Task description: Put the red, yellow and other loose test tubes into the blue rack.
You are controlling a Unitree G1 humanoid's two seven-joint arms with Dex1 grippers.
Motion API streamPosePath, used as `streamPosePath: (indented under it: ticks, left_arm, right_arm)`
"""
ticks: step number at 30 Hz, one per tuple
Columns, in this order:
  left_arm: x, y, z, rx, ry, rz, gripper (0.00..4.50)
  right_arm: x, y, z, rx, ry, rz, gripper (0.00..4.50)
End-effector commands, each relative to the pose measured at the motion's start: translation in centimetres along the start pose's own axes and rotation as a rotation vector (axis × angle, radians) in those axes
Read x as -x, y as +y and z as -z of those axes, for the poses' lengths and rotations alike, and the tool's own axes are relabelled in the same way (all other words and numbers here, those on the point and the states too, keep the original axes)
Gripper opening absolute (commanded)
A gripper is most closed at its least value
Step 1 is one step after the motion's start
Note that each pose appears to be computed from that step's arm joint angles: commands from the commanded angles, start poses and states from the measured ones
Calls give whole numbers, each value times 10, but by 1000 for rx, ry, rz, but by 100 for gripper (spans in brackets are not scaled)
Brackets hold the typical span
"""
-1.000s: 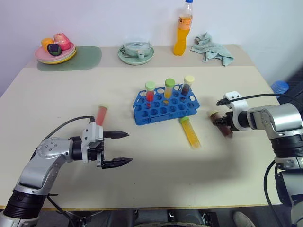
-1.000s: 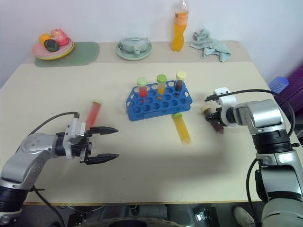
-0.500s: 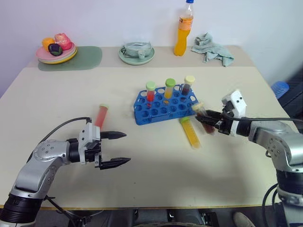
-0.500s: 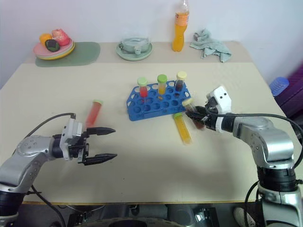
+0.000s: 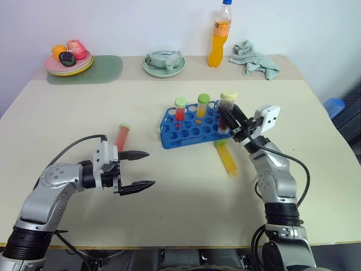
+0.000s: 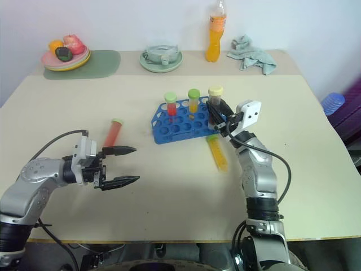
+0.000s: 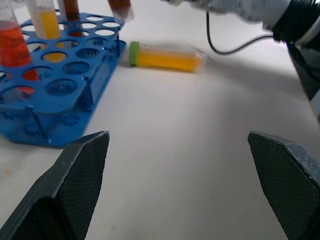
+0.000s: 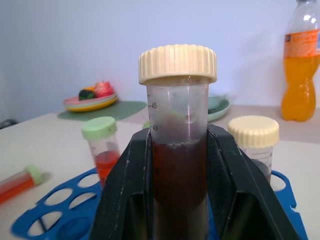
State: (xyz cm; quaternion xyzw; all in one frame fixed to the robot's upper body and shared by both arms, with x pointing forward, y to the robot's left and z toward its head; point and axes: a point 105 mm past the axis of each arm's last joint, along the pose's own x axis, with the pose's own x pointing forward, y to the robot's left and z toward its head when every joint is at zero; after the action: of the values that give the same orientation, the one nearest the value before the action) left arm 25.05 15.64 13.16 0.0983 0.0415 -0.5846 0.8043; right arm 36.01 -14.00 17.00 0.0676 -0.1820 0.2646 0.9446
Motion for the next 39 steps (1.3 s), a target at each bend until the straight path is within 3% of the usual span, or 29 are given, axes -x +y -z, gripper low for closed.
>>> streamPosePath:
  ticks: [1, 10, 20, 39]
  left_arm:
    - [1, 3, -13, -33, -29, -23, 450]
    - [1, 1, -13, -27, -37, -55, 450]
    - [4, -3, -11, -20, -37, -77, 450]
    - [11, -3, -12, -17, -31, -103, 450]
  right_arm:
    - [-8, -10, -20, 59, -123, 33, 88]
    - [-14, -28, -9, 33, -141, 73, 88]
    - [-9, -28, 16, 18, -82, 56, 88]
    - [-11, -25, 31, -35, -127, 82, 88]
